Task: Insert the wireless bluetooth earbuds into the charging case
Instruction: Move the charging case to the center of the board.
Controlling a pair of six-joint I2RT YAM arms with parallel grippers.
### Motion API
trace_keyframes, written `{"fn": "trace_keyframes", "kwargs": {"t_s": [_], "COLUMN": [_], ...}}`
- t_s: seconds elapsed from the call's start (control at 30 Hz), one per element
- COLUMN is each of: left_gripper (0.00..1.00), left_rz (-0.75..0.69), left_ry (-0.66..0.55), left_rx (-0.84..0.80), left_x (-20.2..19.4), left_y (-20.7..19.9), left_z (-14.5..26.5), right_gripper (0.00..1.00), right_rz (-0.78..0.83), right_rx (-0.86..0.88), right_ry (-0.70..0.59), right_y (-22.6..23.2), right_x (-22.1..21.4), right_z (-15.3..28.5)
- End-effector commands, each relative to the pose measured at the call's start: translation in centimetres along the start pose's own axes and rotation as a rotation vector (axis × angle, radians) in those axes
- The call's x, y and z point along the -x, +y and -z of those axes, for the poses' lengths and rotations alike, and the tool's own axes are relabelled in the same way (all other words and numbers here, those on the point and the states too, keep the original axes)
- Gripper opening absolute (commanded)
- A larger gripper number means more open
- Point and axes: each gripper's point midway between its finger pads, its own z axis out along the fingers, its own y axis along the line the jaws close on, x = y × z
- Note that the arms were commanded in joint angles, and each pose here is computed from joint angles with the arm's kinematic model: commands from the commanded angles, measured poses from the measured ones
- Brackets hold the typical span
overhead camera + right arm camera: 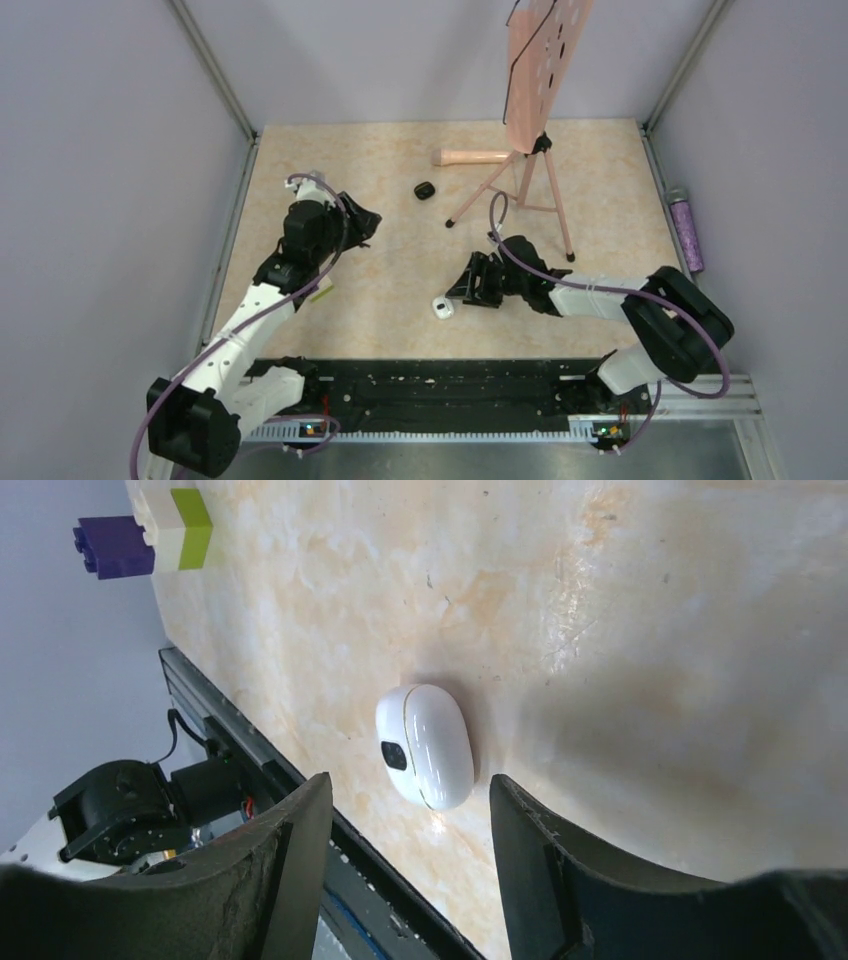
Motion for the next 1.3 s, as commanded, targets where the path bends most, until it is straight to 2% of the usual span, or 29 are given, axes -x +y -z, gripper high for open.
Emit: {"fn": "trace_keyframes", "kwargs": {"t_s": [0.0,0.13,0.33,0.43,0.53,0.87,1.03,1.27], "left_gripper": [0.6,0.63,0.77,0.78,0.77,0.76,0.77,0.76], "left_rz": [0.004,0.0,-0.141,-0.179,-0.226,-0.381,-0.476,-0.536], "left_ry": [0.005,0.044,0.256,0.371,0.442,0.429,0.384,0.403], "left_rx": [0.041,0.164,0.303,0.364,0.354,0.39,0.322,0.266], "left_x": [0.1,0.1,-1.3,-1.5,-1.9,-2.5,-2.9,-4.5], "left_y": [0.7,2.3,3.8,4.0,3.4,3.2,2.9,2.7], "left_z": [-0.5,-2.0,-7.5,-10.8,-14.1,-23.6,-26.1,-28.4], "right_gripper": [0.57,0.56,0.56,0.56,0.56,0.56,0.56,0.56], "right_rz": [0.057,0.079,0.092,0.088,0.081,0.074,0.072,0.074], "right_rx": [-0.086,-0.179,-0.287,-0.302,-0.3,-0.314,-0.313,-0.31], "right_ry": [-0.089,-0.206,-0.382,-0.426,-0.439,-0.434,-0.429,-0.415], "right_y": [-0.6,-1.5,-2.7,-2.8,-2.8,-2.6,-2.3,-2.0], "right_x": [1.2,2.7,4.7,5.1,5.0,5.1,5.3,5.4], "right_z": [1.9,4.4,8.5,10.0,10.6,11.0,10.9,10.4]}}
